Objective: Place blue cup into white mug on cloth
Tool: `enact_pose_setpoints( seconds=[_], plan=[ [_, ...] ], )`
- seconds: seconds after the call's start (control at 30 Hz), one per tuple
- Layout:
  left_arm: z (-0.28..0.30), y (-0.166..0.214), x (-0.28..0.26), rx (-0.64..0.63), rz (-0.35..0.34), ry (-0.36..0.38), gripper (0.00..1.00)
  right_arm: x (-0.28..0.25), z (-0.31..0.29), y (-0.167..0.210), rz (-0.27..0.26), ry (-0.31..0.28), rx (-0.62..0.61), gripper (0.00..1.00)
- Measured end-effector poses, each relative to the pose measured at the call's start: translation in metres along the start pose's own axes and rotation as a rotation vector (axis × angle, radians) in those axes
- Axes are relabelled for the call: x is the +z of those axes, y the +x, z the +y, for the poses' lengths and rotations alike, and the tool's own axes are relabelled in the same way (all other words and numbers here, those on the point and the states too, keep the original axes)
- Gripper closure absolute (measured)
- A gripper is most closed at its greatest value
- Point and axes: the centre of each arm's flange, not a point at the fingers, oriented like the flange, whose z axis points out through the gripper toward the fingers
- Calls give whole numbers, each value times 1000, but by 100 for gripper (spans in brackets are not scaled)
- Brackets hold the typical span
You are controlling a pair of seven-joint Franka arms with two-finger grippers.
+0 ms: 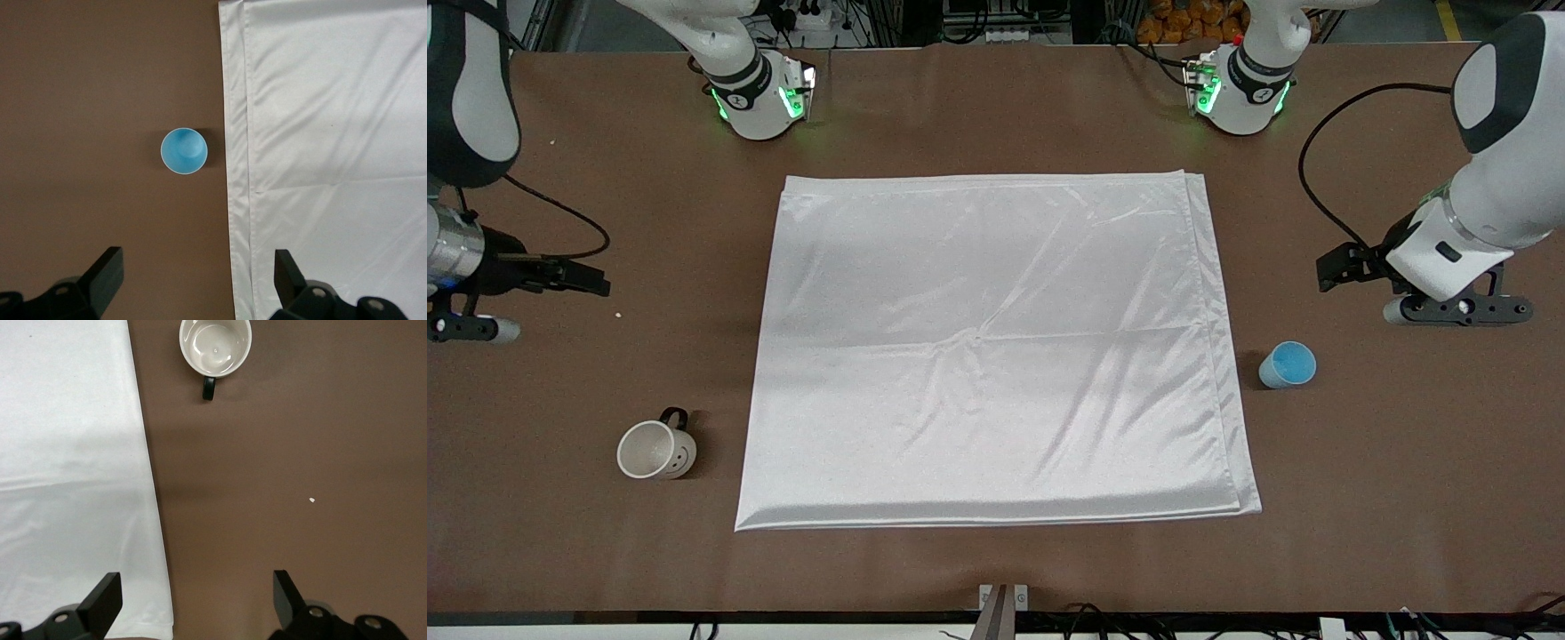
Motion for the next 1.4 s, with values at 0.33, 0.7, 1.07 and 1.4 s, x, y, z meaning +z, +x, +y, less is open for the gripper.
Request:
enact_pose_setpoints(
  seconds=[0.33,0.7,1.07,1.4],
  plan=[
    [-10,18,46,13,42,13,0,114,16,51,-5,11,24,0],
    [-9,16,93,20,71,12,0,209,44,84,-15,27,65,0],
    [-15,19,150,13,102,6,0,242,33,103,73,32,48,0],
    [-18,37,207,10,122,-3,0,260,22,116,151,31,34,0]
  ],
)
